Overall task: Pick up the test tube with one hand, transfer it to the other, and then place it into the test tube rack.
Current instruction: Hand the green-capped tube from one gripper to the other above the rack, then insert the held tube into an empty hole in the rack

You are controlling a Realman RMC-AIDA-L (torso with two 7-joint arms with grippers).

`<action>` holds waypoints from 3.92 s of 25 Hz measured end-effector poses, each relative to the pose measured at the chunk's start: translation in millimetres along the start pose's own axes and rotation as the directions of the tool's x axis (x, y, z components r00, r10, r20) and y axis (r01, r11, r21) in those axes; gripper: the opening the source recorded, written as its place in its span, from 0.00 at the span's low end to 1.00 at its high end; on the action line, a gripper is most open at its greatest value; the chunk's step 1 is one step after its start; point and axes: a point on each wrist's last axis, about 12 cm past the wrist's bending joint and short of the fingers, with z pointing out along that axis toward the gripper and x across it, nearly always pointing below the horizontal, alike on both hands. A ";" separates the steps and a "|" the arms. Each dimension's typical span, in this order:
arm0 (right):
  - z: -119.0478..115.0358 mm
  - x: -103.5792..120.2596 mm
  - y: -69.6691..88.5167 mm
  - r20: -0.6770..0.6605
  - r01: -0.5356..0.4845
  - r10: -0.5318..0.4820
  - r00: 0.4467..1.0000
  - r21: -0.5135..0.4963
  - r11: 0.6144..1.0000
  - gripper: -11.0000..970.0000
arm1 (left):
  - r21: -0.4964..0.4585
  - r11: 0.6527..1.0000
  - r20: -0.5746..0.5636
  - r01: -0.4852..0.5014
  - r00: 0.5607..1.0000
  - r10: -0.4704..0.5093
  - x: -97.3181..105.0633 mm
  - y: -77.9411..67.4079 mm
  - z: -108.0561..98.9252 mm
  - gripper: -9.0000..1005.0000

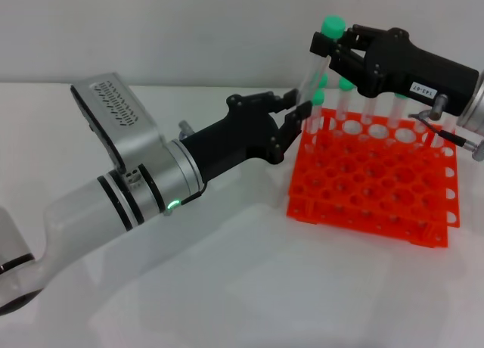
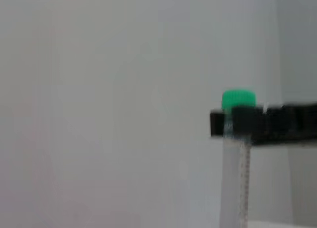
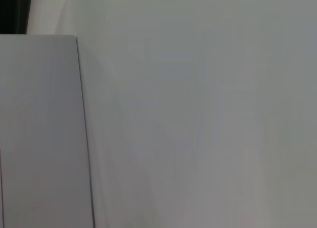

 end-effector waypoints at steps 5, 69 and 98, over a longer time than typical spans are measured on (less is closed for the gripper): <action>0.6 -2.9 -0.6 0.014 0.010 -0.011 1.000 0.006 1.000 0.23 | -0.029 1.000 -0.036 0.002 0.999 -0.003 4.2 3.2 -0.2 0.20; 5.7 47.6 -22.5 -0.263 0.125 -0.043 0.964 0.305 0.944 0.25 | -0.705 0.688 0.246 0.172 0.969 0.010 37.8 13.9 -157.6 0.67; 12.8 56.5 -24.2 -0.307 0.153 -0.051 0.950 0.318 0.936 0.26 | -0.702 0.691 0.240 0.173 0.971 0.000 37.8 16.3 -153.3 0.67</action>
